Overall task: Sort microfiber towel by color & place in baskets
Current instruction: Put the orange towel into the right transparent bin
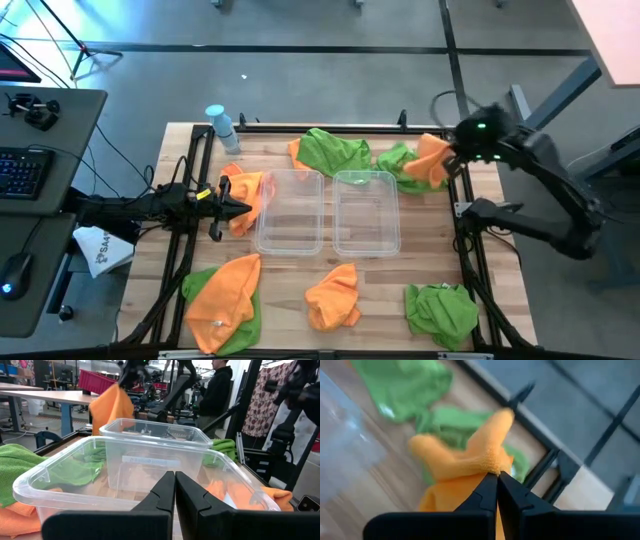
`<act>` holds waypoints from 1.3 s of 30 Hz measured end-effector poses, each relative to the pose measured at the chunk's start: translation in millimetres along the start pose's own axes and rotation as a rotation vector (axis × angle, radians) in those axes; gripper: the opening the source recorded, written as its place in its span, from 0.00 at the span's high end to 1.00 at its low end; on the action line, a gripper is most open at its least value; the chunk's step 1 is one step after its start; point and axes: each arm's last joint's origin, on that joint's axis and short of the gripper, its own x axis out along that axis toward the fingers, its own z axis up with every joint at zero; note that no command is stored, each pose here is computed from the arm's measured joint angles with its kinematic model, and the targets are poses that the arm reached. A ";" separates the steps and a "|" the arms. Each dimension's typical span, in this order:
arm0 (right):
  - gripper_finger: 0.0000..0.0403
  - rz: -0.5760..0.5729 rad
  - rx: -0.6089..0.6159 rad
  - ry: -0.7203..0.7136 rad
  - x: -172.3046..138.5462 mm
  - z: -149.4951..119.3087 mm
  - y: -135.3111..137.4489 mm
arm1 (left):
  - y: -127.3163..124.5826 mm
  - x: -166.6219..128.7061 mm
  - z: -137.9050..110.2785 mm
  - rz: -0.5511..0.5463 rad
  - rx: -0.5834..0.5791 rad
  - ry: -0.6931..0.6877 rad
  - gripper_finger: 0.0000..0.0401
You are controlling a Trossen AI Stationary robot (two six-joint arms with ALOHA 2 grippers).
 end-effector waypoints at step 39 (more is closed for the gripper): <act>1.00 0.841 -0.139 -0.635 -99.8 77.8 40.8 | 0.0 0.0 0.0 0.000 0.000 0.000 1.00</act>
